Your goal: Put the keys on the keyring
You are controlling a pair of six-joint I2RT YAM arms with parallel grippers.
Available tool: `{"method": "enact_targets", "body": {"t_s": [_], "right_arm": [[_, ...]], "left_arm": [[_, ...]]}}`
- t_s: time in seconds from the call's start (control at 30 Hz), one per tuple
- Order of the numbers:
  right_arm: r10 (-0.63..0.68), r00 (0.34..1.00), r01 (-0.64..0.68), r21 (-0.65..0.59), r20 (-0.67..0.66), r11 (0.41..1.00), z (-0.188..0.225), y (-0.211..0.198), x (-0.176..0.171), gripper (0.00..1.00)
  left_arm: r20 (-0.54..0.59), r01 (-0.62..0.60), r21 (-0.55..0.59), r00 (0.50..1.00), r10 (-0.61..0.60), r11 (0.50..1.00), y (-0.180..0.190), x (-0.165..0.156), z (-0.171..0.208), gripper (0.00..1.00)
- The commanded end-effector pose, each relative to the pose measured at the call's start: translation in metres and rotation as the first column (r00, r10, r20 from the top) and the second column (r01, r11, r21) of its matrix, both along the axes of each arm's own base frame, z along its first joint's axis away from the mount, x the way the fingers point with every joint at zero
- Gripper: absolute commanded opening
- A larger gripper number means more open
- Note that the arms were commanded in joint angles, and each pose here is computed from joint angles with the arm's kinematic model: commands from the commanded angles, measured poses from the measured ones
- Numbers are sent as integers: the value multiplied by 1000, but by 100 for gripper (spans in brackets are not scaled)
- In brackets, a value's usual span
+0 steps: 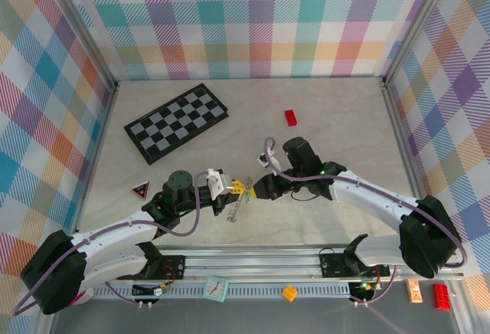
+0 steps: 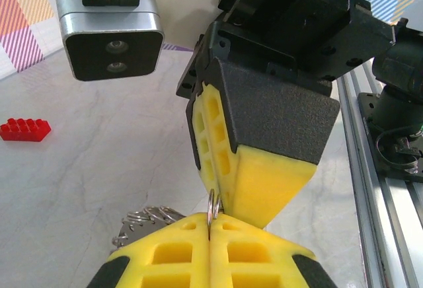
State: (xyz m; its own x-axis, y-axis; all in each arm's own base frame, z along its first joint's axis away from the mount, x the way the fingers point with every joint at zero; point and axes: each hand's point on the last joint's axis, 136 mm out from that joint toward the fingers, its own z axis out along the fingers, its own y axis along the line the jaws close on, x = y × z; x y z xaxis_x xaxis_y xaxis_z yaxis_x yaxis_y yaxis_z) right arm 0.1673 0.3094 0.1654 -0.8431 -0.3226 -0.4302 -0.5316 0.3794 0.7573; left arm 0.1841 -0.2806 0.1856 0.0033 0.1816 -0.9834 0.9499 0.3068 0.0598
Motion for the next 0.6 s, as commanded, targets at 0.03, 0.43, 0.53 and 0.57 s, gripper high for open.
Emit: {"method": "enact_targets", "body": {"t_s": [0.03,0.43,0.53,0.57], "right_arm": [[-10,994,8,23,108,1000,16,-7,4,29],[75,592,-220,71,802,973,55,-25,-1,45],[118,575,-262,46,809,964,55,-20,-1,44],[132,578,-274,39,805,961,53,-18,-1,43]], "left_arm": [[70,33,-85,997,-27,996,-3,-5,26,0],[41,74,-126,997,-69,989,-11,-7,26,0],[35,95,-129,995,-91,987,-14,-9,26,0],[31,101,-131,995,-97,986,-15,-9,26,0]]}}
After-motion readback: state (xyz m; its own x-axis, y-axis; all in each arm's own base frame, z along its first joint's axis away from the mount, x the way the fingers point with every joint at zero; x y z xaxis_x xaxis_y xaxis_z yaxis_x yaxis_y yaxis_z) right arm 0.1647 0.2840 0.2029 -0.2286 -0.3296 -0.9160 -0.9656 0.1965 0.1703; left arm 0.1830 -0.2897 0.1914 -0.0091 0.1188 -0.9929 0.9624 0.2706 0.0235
